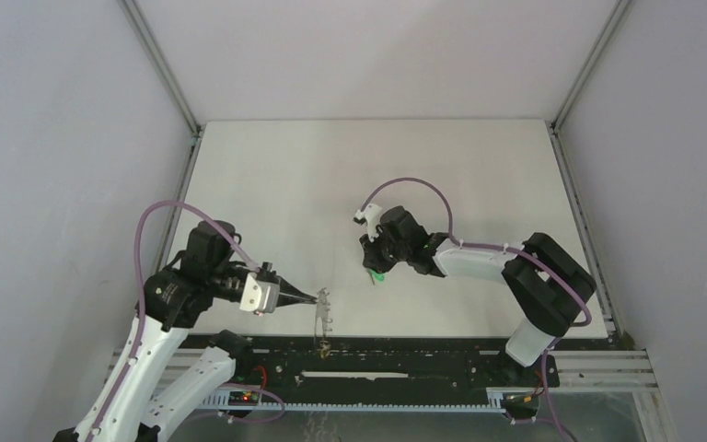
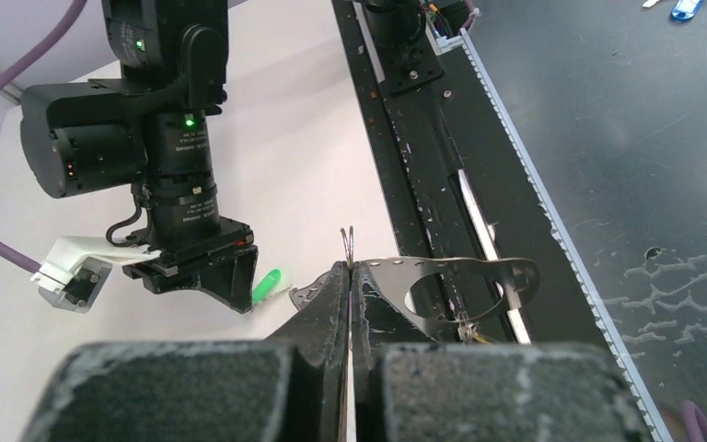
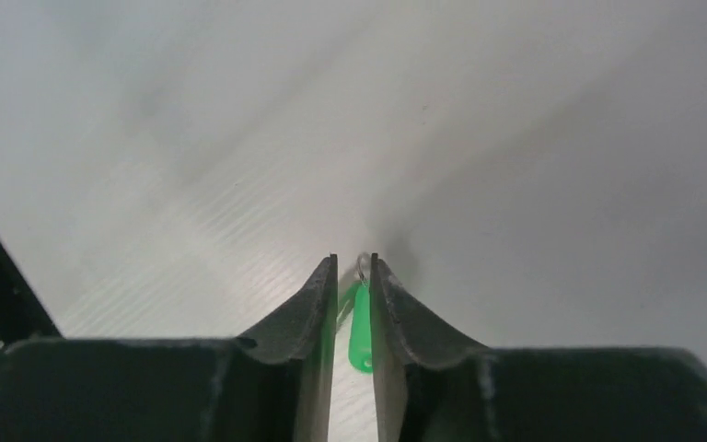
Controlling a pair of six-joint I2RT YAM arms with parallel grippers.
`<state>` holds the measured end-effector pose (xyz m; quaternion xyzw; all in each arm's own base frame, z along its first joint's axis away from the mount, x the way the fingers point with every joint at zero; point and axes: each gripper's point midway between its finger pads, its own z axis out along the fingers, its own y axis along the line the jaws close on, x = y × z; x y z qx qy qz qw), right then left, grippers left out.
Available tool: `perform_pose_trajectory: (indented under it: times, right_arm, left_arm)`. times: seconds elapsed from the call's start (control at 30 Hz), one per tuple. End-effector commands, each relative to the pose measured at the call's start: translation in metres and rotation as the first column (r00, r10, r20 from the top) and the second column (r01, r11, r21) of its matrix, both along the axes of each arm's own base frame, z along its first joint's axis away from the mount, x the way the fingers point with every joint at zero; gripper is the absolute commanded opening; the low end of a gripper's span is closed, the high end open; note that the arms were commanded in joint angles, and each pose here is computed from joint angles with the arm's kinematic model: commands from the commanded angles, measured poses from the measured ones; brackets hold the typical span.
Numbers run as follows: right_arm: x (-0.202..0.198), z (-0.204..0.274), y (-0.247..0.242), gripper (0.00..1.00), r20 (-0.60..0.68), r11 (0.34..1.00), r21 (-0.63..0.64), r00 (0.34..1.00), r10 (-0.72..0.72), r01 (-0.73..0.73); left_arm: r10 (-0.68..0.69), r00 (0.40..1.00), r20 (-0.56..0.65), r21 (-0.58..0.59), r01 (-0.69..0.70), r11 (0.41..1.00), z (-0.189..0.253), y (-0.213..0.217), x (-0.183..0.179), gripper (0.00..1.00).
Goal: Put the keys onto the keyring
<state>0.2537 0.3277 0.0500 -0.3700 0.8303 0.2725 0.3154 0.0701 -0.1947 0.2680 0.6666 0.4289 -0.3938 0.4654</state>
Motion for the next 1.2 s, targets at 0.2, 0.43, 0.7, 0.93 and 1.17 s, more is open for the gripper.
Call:
perform_pose_trajectory:
  times: [0.2,0.43,0.7,0.93,1.17]
  right_arm:
    - [0.016,0.047,-0.003,0.99,0.149,0.988,0.086,0.978,-0.143,0.131]
    - [0.007,0.089,-0.019,1.0,0.052,0.937,0.253,0.963,-0.263,0.242]
    - [0.004,0.079,-0.016,1.0,0.01,0.926,0.191,0.943,-0.332,0.324]
    - [0.005,0.035,-0.012,0.7,0.097,0.863,-0.021,0.86,-0.501,0.505]
    - [0.012,0.013,0.003,0.6,0.133,0.864,-0.055,0.861,-0.491,0.501]
  left_arm:
    - [-0.003,1.0,-0.006,-0.039,0.002,0.999,0.01,-0.005,0.003,0.0]
    - [0.026,0.999,-0.043,-0.071,-0.029,0.997,0.019,-0.008,0.007,0.0]
    - [0.063,0.996,-0.062,-0.113,-0.07,0.991,0.033,-0.011,0.019,0.0]
    - [0.067,0.996,-0.065,-0.12,-0.074,0.99,0.034,-0.012,0.02,0.0]
    - [0.073,0.995,-0.063,-0.121,-0.08,0.989,0.035,-0.011,0.019,0.0]
